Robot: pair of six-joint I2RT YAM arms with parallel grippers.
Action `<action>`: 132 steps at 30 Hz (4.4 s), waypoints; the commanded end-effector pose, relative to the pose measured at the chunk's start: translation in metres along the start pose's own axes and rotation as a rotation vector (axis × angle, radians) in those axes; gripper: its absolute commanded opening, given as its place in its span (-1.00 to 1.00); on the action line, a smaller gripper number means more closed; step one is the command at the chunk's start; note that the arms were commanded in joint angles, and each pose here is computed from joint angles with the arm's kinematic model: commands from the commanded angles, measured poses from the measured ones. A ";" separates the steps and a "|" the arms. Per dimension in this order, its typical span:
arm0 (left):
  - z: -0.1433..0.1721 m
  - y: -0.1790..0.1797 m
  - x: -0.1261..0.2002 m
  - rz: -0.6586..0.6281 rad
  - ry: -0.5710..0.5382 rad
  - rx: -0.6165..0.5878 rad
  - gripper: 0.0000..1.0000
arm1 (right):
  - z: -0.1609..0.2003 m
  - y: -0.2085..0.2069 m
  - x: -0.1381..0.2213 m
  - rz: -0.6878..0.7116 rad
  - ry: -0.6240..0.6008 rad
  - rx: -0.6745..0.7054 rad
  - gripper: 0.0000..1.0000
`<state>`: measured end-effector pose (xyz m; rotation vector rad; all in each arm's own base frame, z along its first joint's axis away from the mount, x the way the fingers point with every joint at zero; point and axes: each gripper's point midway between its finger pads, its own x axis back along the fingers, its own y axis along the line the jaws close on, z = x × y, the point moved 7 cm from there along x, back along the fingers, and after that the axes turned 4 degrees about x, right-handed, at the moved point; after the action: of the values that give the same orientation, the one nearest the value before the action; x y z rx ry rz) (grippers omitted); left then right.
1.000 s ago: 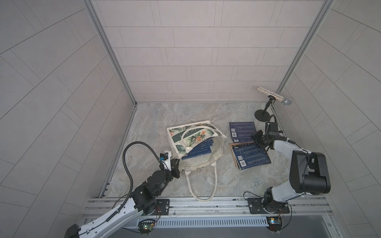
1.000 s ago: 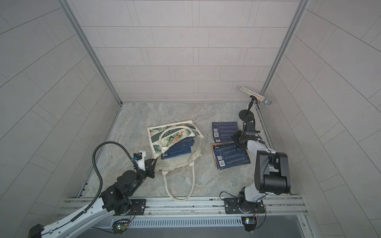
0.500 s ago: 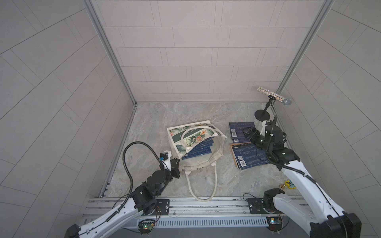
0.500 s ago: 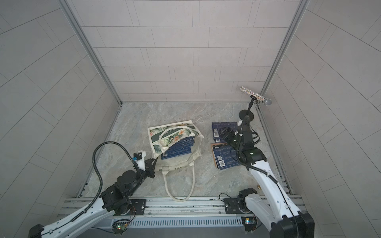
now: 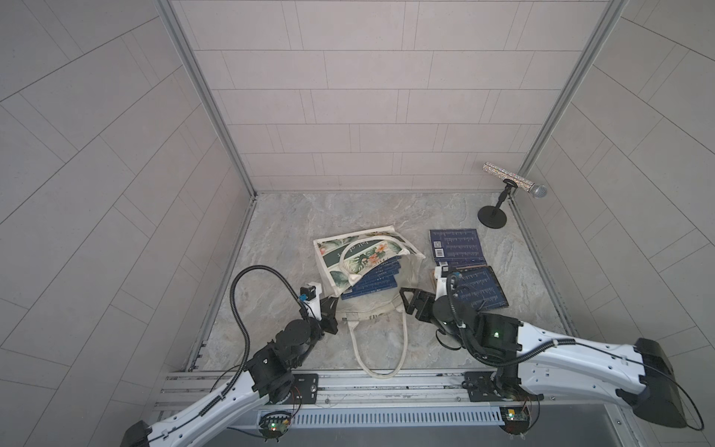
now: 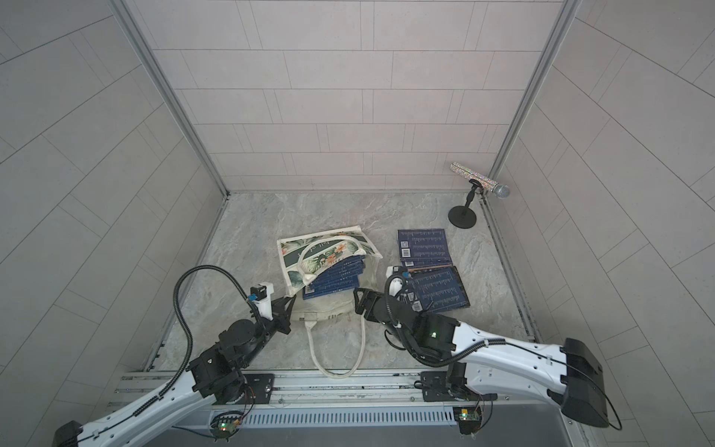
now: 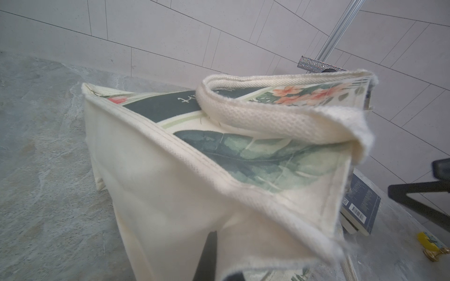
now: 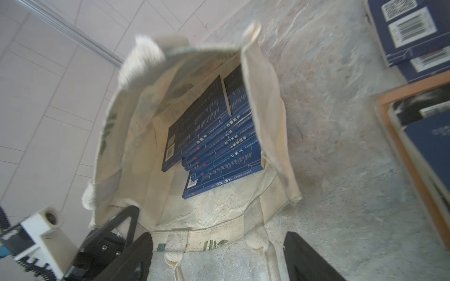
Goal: Take out the books from the canvas bag
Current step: Place the book on the book, then pick up the book from the canvas bag, then place the book on the book.
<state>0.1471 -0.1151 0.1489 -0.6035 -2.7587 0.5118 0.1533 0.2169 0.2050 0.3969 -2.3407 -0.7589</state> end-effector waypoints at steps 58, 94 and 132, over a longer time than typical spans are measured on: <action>-0.011 -0.014 0.004 0.126 -0.053 0.024 -1.00 | 0.001 0.004 -0.118 0.057 -0.169 -0.086 -1.00; -0.012 -0.002 0.005 0.020 -0.062 0.024 -1.00 | -0.005 -0.007 -0.065 0.012 -0.060 0.000 -1.00; -0.011 -0.002 0.004 0.018 -0.057 0.019 -1.00 | -0.183 -0.109 0.027 -0.012 -0.490 -0.281 -1.00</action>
<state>0.1448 -0.1123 0.1474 -0.6138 -2.7683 0.5301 0.2489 0.0373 0.2368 -0.0788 -2.5439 -1.0838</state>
